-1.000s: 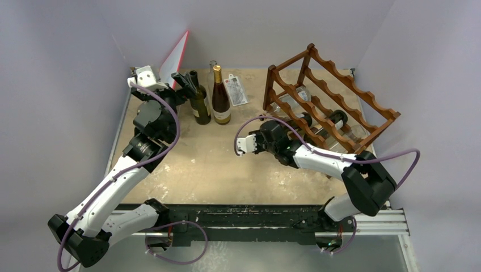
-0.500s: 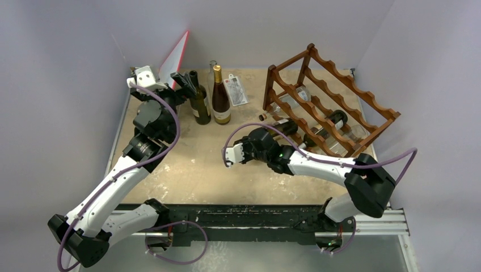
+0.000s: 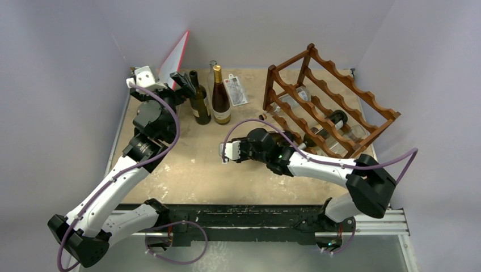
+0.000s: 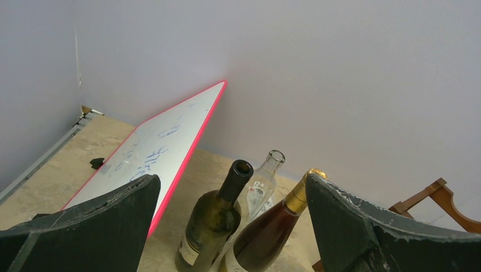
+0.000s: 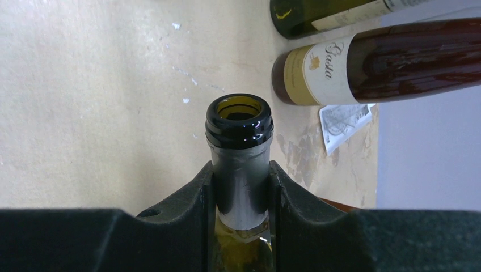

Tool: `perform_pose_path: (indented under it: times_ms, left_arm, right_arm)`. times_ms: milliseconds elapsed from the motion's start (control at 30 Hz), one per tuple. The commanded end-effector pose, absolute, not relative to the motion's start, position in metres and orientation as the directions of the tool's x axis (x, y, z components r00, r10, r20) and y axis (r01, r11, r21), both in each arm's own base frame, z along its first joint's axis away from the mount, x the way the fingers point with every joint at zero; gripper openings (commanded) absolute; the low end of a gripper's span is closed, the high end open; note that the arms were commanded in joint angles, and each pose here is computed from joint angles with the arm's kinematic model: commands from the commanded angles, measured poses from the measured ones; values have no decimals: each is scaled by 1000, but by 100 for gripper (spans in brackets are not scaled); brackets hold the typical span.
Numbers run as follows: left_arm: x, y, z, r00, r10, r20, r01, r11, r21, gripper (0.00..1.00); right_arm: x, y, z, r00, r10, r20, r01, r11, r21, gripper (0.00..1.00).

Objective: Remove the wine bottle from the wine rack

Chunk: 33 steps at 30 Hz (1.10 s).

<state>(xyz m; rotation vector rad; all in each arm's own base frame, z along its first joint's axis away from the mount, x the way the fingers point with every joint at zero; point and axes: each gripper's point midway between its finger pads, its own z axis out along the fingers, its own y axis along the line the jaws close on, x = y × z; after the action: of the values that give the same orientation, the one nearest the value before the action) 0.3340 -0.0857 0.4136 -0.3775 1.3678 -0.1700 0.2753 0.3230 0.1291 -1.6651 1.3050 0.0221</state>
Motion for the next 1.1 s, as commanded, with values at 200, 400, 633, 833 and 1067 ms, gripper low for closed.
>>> perform_pose_path:
  times_ms: [200,400,633,833,1067]
  left_arm:
    - [323,-70,435,268,-353,-897,-113,913,-393,100]
    - [322,-68,436,274,-352,-895,-118,911,-394,100]
    - [323,-65,435,277,-342,-898,-132,912,-388,100]
    - [320,-58,436,292,-338,-895,-149,908,-391,100]
    - [317,-48,437,313,-330,-891,-178,901,-396,100]
  right_arm:
    - [280,357,253,447,-382,-809,-698,416,-582,0]
    - [291,372,303,478,-192,-857,-675,544,-498,0]
    - [301,402,336,479,38,-877,-725,581,-371,0]
    - [316,422,359,500,165,-850,-731,606,-313,0]
    - [338,437,373,504,241,-829,-728,635,-258,0]
